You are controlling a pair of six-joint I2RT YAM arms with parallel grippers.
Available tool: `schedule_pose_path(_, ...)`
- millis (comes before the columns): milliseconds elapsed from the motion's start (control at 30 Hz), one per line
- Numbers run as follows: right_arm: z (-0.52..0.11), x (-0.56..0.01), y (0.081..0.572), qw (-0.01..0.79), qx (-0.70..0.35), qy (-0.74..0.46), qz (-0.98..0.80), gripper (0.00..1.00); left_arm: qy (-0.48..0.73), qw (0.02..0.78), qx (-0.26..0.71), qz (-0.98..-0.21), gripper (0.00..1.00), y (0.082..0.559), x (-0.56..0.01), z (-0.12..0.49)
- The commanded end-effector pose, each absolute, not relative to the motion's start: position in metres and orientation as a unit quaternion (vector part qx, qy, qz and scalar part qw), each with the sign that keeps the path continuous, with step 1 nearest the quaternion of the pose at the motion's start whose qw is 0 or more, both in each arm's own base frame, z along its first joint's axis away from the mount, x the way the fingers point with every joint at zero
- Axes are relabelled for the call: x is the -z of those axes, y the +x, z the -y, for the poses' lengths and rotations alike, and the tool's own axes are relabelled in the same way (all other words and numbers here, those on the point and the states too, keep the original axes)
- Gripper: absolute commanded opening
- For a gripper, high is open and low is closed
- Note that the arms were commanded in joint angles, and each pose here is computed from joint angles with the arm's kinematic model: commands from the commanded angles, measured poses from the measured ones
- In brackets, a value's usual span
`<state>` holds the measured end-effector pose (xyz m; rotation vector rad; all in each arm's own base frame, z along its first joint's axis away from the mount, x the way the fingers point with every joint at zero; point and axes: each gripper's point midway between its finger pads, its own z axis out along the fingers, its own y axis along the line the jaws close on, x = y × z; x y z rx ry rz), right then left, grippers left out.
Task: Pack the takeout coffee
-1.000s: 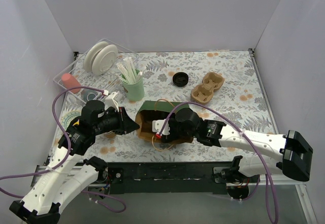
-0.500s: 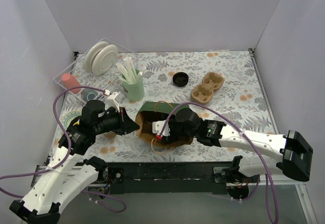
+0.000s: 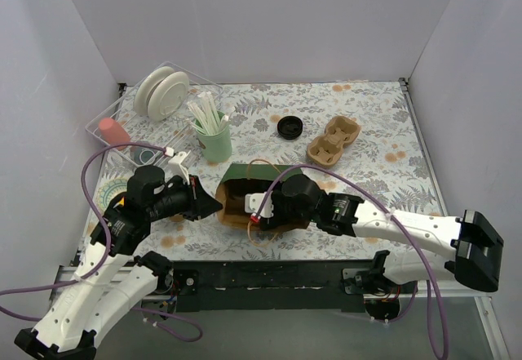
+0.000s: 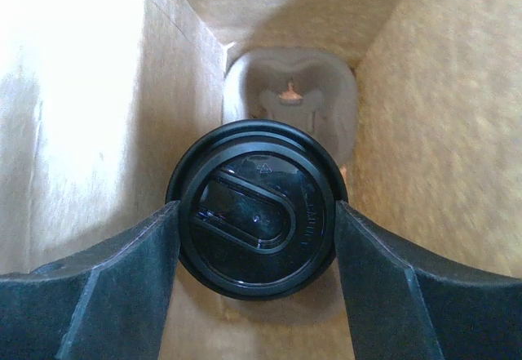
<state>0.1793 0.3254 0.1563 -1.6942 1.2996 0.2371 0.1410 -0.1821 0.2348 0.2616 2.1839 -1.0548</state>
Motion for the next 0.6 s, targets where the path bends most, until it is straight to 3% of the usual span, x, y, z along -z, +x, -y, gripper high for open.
schedule_pose_path(0,-0.318,-0.180,0.176,0.493,-0.095,-0.696,-0.513,0.41,0.123,0.360,0.391,-0.838,0.00,0.144,-0.233,0.179)
schedule_pose_path(567,-0.282,-0.146,0.178,0.468,-0.048,-0.711,-0.523,0.42,0.146,0.362,0.397,-0.831,0.00,0.142,-0.237,0.182)
